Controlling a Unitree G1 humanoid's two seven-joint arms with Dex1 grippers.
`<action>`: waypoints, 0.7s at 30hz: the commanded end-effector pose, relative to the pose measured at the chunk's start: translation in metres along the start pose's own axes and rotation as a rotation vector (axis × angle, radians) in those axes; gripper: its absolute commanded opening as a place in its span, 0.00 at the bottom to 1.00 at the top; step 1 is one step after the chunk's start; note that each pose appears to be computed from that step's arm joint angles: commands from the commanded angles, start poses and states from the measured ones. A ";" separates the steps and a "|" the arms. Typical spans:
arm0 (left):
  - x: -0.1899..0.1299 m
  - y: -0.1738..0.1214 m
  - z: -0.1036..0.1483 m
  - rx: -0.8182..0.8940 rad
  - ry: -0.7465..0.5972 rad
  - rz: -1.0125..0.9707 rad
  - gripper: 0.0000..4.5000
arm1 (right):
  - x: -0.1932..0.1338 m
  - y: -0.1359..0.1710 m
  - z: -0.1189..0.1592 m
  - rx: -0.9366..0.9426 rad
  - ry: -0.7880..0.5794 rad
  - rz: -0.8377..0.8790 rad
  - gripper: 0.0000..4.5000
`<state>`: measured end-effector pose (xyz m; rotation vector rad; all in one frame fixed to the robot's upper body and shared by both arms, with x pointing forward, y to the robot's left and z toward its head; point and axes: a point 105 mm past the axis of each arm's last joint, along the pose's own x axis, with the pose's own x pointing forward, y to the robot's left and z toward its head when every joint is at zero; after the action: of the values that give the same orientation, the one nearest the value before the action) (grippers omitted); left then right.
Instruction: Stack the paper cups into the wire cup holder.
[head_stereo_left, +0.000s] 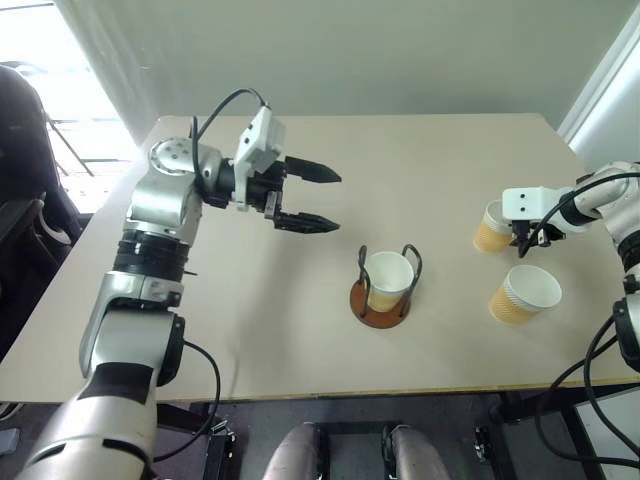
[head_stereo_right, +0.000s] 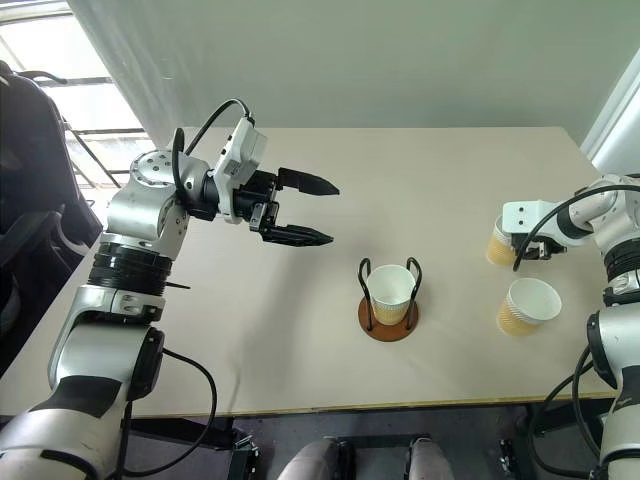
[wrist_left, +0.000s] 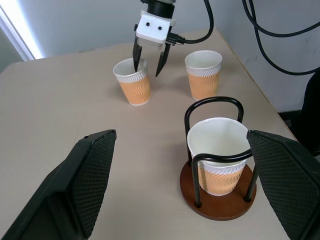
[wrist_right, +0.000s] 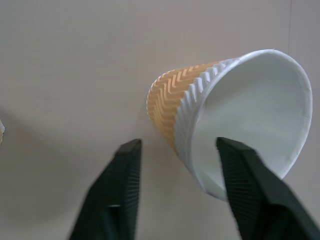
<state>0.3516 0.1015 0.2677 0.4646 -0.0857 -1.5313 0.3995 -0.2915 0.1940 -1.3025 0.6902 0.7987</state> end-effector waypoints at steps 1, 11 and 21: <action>-0.005 -0.002 0.002 0.037 0.032 -0.030 1.00 | -0.017 -0.009 0.007 -0.029 -0.013 -0.003 0.18; 0.004 -0.001 -0.003 0.034 0.035 -0.071 1.00 | -0.061 -0.001 0.033 -0.195 -0.080 0.068 0.01; 0.015 0.001 -0.008 0.031 0.031 -0.101 1.00 | -0.103 0.010 0.073 -0.315 -0.129 0.013 0.01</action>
<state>0.3604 0.0918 0.2447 0.4849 -0.0133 -1.5840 0.3389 -0.2340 0.2715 -1.5037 0.5231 1.0363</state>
